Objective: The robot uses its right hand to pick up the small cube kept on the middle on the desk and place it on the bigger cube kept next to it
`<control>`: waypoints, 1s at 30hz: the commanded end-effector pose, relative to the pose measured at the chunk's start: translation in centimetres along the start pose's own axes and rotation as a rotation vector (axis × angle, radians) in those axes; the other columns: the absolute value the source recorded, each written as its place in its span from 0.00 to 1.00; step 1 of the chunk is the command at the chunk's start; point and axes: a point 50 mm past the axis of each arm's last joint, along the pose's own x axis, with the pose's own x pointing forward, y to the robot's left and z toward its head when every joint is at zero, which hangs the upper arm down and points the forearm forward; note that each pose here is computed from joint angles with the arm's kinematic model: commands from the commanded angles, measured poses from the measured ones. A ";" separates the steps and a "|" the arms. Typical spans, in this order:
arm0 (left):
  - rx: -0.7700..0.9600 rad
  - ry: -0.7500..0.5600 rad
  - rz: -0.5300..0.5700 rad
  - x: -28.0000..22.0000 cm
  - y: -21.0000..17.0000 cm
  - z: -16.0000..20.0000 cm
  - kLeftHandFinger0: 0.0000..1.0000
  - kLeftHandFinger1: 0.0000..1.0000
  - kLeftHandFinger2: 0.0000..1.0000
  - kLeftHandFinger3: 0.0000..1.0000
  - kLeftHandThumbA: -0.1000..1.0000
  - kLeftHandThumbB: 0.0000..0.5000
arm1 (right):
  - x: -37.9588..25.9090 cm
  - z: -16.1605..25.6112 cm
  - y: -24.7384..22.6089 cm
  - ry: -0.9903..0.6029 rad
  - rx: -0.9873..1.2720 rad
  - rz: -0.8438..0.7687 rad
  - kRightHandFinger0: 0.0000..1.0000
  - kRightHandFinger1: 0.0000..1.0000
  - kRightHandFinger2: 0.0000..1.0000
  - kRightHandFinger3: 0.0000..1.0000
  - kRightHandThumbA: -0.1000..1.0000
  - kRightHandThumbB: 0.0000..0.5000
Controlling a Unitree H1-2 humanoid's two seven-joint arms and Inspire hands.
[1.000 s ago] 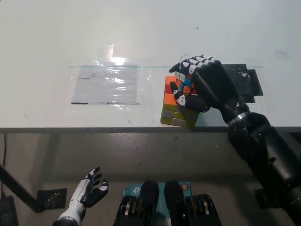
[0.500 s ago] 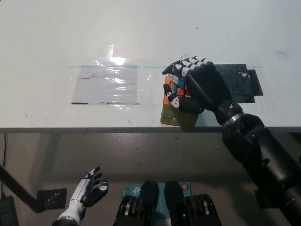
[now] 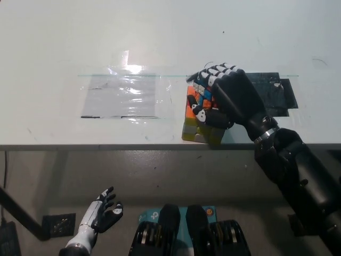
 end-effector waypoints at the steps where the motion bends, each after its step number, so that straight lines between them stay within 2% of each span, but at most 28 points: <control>1: 0.019 -0.045 0.009 0.5 0.8 1.3 1.00 1.00 1.00 1.00 0.37 0.61 | 1.0 0.1 -1.7 0.016 -0.080 0.050 0.38 0.67 0.88 1.00 0.44 0.12; 2: 0.022 -0.046 0.010 0.5 0.8 1.3 1.00 1.00 1.00 1.00 0.38 0.61 | 1.1 0.2 -1.7 0.024 -0.084 0.061 0.46 0.75 0.98 1.00 0.60 0.23; 4: 0.020 -0.045 0.008 0.5 0.8 1.3 1.00 1.00 1.00 1.00 0.38 0.60 | 1.1 0.4 -1.7 0.023 -0.080 0.071 0.46 0.76 1.00 1.00 0.66 0.33; 5: 0.024 -0.046 0.007 0.5 0.8 1.3 1.00 1.00 1.00 1.00 0.38 0.60 | 1.1 0.4 -1.7 0.023 -0.079 0.073 0.46 0.76 1.00 1.00 0.66 0.34; 6: 0.008 -0.044 0.005 0.5 0.8 1.3 1.00 1.00 1.00 1.00 0.37 0.60 | 1.2 0.6 -1.7 0.026 -0.089 0.102 0.50 0.82 1.00 1.00 0.76 0.41; 7: 0.010 -0.045 0.003 0.5 0.8 1.3 1.00 1.00 1.00 1.00 0.37 0.62 | 1.1 0.6 -1.7 0.027 -0.087 0.107 0.53 0.86 1.00 1.00 0.79 0.47; 9: 0.006 -0.046 0.002 0.5 0.8 1.3 1.00 1.00 1.00 1.00 0.37 0.62 | 1.0 0.7 -1.6 0.030 -0.087 0.110 0.54 0.88 1.00 1.00 0.79 0.47; 11: 0.017 -0.045 0.001 0.5 0.8 1.3 1.00 1.00 1.00 1.00 0.38 0.62 | 1.1 0.8 -1.6 0.033 -0.079 0.123 0.64 0.99 1.00 1.00 0.84 0.54; 12: 0.015 -0.045 0.002 0.5 0.8 1.4 1.00 1.00 1.00 1.00 0.38 0.62 | 1.1 0.8 -1.5 0.032 -0.079 0.121 0.66 1.00 1.00 1.00 0.84 0.53; 13: 0.017 -0.046 0.003 0.6 0.8 1.3 1.00 1.00 1.00 1.00 0.38 0.62 | 1.1 0.8 -1.5 0.031 -0.082 0.127 0.70 1.00 1.00 1.00 0.86 0.54; 14: 0.017 -0.046 0.003 0.6 0.8 1.3 1.00 1.00 1.00 1.00 0.38 0.62 | 1.1 0.8 -1.5 0.031 -0.082 0.128 0.71 1.00 1.00 1.00 0.86 0.55; 15: 0.021 -0.045 0.002 0.5 0.9 1.3 1.00 1.00 1.00 1.00 0.38 0.61 | 1.1 0.9 -1.5 0.024 -0.095 0.128 0.77 1.00 1.00 1.00 0.90 0.56; 16: 0.021 -0.045 0.002 0.5 0.9 1.3 1.00 1.00 1.00 1.00 0.38 0.61 | 1.1 0.9 -1.5 0.024 -0.096 0.129 0.77 1.00 1.00 1.00 0.90 0.56; 19: 0.019 -0.043 0.003 0.5 0.8 1.4 1.00 1.00 1.00 1.00 0.37 0.60 | 1.1 0.9 -1.6 0.012 -0.098 0.117 0.91 1.00 1.00 1.00 0.87 0.55; 22: 0.018 -0.044 0.003 0.5 0.8 1.2 1.00 1.00 1.00 1.00 0.38 0.62 | 1.0 1.0 -1.5 0.007 -0.105 0.106 1.00 1.00 1.00 1.00 0.88 0.58; 30: 0.018 -0.042 0.003 0.4 0.7 1.2 1.00 1.00 1.00 1.00 0.37 0.60 | 1.0 1.4 -1.6 0.007 -0.096 0.114 1.00 1.00 1.00 1.00 0.90 0.59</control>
